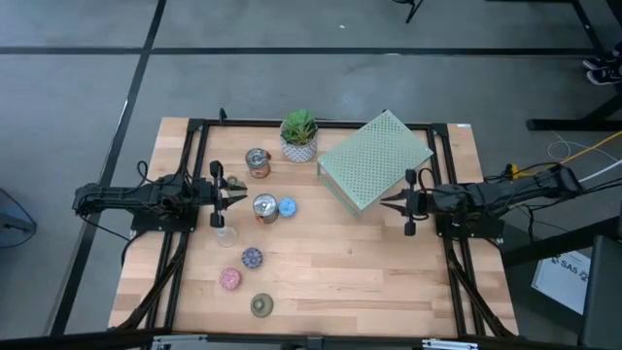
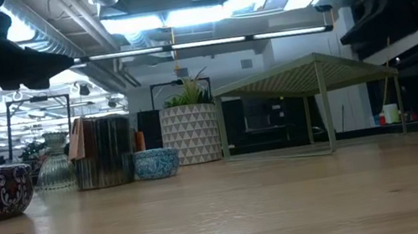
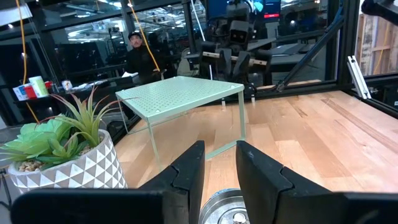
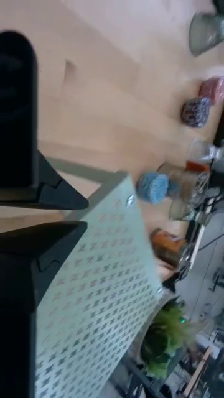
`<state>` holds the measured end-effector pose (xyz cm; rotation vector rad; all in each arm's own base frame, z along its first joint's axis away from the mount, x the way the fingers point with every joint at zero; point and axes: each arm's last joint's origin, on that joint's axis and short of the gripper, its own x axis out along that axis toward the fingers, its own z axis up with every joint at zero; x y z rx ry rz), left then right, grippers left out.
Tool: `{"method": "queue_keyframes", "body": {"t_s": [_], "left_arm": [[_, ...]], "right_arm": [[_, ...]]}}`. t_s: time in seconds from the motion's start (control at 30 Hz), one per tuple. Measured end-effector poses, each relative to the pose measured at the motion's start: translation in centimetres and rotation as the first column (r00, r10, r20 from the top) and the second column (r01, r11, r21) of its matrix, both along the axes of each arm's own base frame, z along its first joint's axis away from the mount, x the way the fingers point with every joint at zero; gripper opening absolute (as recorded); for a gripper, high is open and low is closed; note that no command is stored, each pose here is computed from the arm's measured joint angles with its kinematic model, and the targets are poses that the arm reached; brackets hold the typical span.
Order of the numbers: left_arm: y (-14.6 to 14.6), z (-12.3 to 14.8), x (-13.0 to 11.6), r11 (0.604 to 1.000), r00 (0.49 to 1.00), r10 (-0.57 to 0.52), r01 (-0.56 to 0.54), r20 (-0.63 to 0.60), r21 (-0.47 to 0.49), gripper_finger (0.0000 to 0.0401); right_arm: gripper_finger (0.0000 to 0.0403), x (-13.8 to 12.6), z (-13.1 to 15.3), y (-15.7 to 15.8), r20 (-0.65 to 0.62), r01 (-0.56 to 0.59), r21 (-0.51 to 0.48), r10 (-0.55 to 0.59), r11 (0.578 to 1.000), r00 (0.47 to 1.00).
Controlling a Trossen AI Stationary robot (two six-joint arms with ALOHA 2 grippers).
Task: Pick & Place candle stick holders
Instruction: Put the top silver scented candle on the shelf
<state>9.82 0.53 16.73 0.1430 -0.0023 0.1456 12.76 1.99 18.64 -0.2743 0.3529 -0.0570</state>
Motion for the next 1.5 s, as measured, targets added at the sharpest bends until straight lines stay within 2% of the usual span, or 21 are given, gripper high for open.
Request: {"method": "queue_keyframes", "body": {"t_s": [0.2,0.33,0.47,0.57,0.63,0.73,0.8,0.87,1.0,1.1,1.17,1.23,1.3,1.5], "left_arm": [[0.0,0.0,0.0,1.0,1.0,0.0,0.0,0.0,0.0,0.0086],[0.0,0.0,0.0,1.0,1.0,0.0,0.0,0.0,0.0,0.0086],[0.0,0.0,0.0,1.0,1.0,0.0,0.0,0.0,0.0,0.0086],[0.0,0.0,0.0,1.0,1.0,0.0,0.0,0.0,0.0,0.0086],[0.0,0.0,0.0,1.0,1.0,0.0,0.0,0.0,0.0,0.0086],[0.0,0.0,0.0,1.0,1.0,0.0,0.0,0.0,0.0,0.0086],[0.0,0.0,0.0,1.0,1.0,0.0,0.0,0.0,0.0,0.0086],[0.0,0.0,0.0,1.0,1.0,0.0,0.0,0.0,0.0,0.0086],[0.0,0.0,0.0,1.0,1.0,0.0,0.0,0.0,0.0,0.0086],[0.0,0.0,0.0,1.0,1.0,0.0,0.0,0.0,0.0,0.0086],[0.0,0.0,0.0,1.0,1.0,0.0,0.0,0.0,0.0,0.0086],[0.0,0.0,0.0,1.0,1.0,0.0,0.0,0.0,0.0,0.0086],[0.0,0.0,0.0,1.0,1.0,0.0,0.0,0.0,0.0,0.0086],[0.0,0.0,0.0,1.0,1.0,0.0,0.0,0.0,0.0,0.0086]], "right_arm": [[0.0043,0.1,1.3,1.0,0.124,-0.074,0.028,0.07,0.997,0.99],[0.0043,0.0,1.5,1.6,0.145,-0.122,0.034,0.116,0.992,0.983],[0.0043,-0.2,1.5,2.4,0.146,-0.175,0.189,0.149,0.966,0.978],[0.0043,-0.4,1.5,2.8,0.146,-0.222,0.25,0.19,0.943,0.971],[0.0043,-0.7,1.3,3.1,0.125,-0.343,0.264,0.321,0.901,0.939],[0.0043,-1.2,1.3,3.7,0.123,-0.551,0.274,0.539,0.788,0.833],[0.0043,-1.5,1.4,3.8,0.132,-0.63,0.284,0.621,0.723,0.772],[0.0043,-1.7,1.4,3.7,0.13,-0.648,0.295,0.642,0.702,0.755],[0.0043,-1.7,1.5,3.4,0.143,-0.637,0.276,0.625,0.72,0.768],[0.0043,-1.4,1.7,3.1,0.159,-0.56,0.233,0.537,0.795,0.828],[0.0043,-1.2,2.0,2.9,0.185,-0.518,0.211,0.487,0.829,0.854],[0.0043,-1.2,2.2,2.8,0.208,-0.517,0.193,0.48,0.834,0.852],[0.0043,-1.2,2.2,2.9,0.232,-0.542,0.174,0.501,0.822,0.834],[0.0044,-1.3,-0.4,2.9,0.357,-0.578,0.154,0.5,0.801,0.789]]}}
